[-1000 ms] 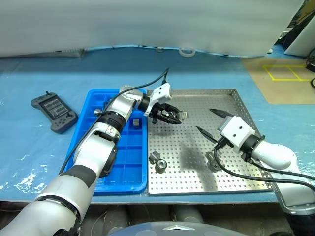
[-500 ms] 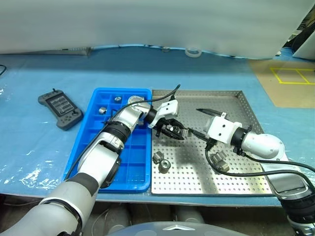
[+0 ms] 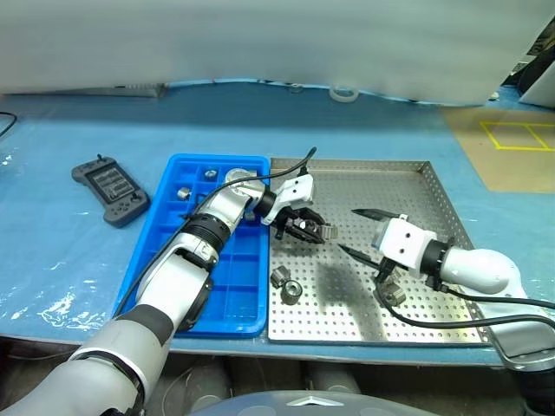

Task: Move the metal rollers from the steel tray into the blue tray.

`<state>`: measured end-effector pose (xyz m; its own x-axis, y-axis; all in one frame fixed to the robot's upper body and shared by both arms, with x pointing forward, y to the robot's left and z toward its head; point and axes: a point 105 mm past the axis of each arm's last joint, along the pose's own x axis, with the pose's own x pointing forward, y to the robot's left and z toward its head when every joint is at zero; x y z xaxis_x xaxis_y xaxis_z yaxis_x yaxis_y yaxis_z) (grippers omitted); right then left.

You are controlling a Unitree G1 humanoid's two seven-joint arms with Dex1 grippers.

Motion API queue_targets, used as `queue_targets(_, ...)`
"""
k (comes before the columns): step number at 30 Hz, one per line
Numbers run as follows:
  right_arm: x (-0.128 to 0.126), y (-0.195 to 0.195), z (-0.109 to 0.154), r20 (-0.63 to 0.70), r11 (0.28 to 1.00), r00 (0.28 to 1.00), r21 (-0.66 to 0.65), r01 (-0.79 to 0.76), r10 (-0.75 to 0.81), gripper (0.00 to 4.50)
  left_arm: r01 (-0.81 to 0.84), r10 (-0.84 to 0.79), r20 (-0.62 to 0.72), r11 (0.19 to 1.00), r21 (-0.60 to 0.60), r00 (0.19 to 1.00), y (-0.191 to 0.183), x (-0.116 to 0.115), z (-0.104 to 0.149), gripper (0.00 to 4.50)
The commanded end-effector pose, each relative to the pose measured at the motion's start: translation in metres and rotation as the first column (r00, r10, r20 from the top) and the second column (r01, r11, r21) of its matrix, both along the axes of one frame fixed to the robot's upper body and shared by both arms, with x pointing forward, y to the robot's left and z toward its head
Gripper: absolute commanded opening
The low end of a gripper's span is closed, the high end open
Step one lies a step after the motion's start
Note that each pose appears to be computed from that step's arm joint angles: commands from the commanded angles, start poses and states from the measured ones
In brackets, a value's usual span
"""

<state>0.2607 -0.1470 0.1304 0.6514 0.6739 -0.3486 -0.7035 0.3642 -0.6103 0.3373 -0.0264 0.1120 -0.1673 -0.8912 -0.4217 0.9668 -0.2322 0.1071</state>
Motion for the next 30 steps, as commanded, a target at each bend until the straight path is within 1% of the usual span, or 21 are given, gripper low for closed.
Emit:
queue_targets(1,0.003,0.009,-0.001,0.022,0.998,0.999,-0.031,-0.048,0.048,3.60,0.014,-0.013,0.040,0.999,-0.037,0.999,-0.006,0.000,0.012,1.75)
queue_targets(4,0.006,0.014,-0.005,0.017,0.994,0.996,-0.063,-0.089,0.090,3.60,0.017,-0.016,0.042,0.999,-0.041,0.999,-0.007,-0.001,0.012,1.75)
queue_targets(10,0.017,0.017,-0.003,0.042,0.994,0.995,-0.059,-0.091,0.093,3.60,0.013,-0.011,0.042,0.999,-0.047,0.999,-0.006,-0.001,0.012,1.75)
queue_targets(13,0.017,0.016,-0.006,0.037,0.993,0.994,-0.067,-0.102,0.104,2.92,0.006,-0.004,0.044,0.999,-0.044,0.999,-0.003,0.000,0.011,1.75)
queue_targets(16,0.019,0.014,-0.007,0.049,0.994,0.995,-0.068,-0.086,0.089,2.01,-0.005,0.006,0.045,0.999,-0.036,0.999,0.000,0.001,0.009,1.75)
queue_targets(18,0.018,0.013,-0.008,0.043,0.994,0.995,-0.066,-0.086,0.089,2.01,-0.005,0.007,0.043,0.999,-0.037,0.999,0.000,0.001,0.008,1.75)
queue_targets(21,0.016,0.014,-0.010,0.030,0.994,0.995,-0.054,-0.090,0.092,1.37,-0.004,0.006,0.042,0.999,-0.038,0.999,-0.002,0.000,0.008,1.75)
queue_targets(23,0.016,0.013,-0.009,0.047,0.995,0.996,-0.060,-0.077,0.080,0.73,-0.009,0.010,0.047,1.000,-0.030,0.999,-0.003,0.001,0.006,1.75)
queue_targets(24,0.016,0.013,-0.009,0.048,0.995,0.996,-0.059,-0.077,0.080,0.65,-0.010,0.011,0.048,1.000,-0.030,0.999,-0.003,0.001,0.006,1.75)
queue_targets(30,0.016,0.012,-0.009,0.057,0.996,0.996,-0.058,-0.065,0.068,0.65,-0.013,0.015,0.048,0.999,-0.030,0.999,-0.004,0.001,0.006,1.75)
